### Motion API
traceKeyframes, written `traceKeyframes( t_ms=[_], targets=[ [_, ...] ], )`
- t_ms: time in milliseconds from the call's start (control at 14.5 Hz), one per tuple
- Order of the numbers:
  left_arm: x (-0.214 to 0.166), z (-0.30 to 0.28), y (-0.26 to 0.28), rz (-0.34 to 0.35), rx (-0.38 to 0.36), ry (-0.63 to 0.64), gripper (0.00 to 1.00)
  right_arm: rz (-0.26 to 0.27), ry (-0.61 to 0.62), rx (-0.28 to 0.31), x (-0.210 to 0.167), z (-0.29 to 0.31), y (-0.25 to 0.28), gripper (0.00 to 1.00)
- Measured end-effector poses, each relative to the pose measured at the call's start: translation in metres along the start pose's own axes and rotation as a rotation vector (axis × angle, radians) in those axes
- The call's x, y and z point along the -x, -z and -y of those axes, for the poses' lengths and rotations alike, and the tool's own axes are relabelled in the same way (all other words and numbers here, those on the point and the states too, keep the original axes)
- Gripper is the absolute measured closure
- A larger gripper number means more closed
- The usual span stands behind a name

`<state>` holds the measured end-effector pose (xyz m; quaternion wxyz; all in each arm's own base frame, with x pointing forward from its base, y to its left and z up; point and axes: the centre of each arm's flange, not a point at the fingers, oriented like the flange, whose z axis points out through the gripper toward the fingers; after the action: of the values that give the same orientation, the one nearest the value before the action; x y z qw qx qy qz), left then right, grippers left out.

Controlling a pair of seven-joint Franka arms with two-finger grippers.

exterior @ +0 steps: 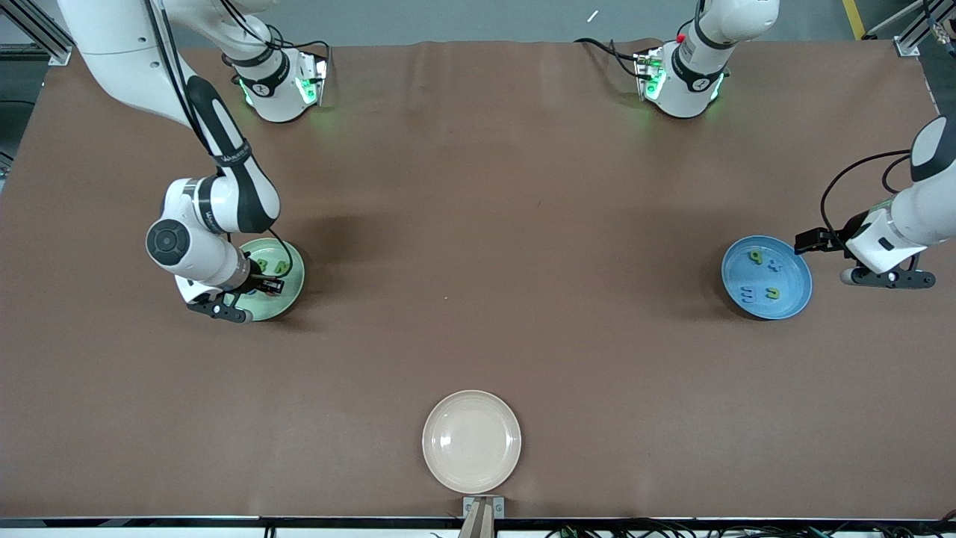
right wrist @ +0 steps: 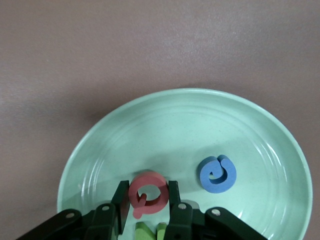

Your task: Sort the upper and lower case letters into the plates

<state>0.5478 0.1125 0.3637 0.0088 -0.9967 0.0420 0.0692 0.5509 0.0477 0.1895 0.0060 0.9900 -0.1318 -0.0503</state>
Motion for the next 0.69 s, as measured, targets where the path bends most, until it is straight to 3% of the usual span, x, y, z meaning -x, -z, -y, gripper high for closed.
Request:
traceKeyframes(
  t_ms=[206,412,619,688],
  targets=[
    [-0.001,-0.003,0.000,0.001,0.002,-0.001,0.00,0.006,0.000,0.003,0.000,0.000,-0.005,0.60],
    [-0.002,-0.003,0.001,-0.001,0.002,0.000,0.00,0.010,0.004,0.003,-0.002,0.001,-0.001,0.32],
    [-0.007,0.001,-0.005,0.017,0.033,0.016,0.00,0.090,0.053,0.013,-0.015,0.005,0.033,0.02],
    [-0.011,0.001,-0.008,0.021,0.058,0.011,0.00,0.113,0.072,0.011,-0.022,0.002,0.054,0.00]
  ],
)
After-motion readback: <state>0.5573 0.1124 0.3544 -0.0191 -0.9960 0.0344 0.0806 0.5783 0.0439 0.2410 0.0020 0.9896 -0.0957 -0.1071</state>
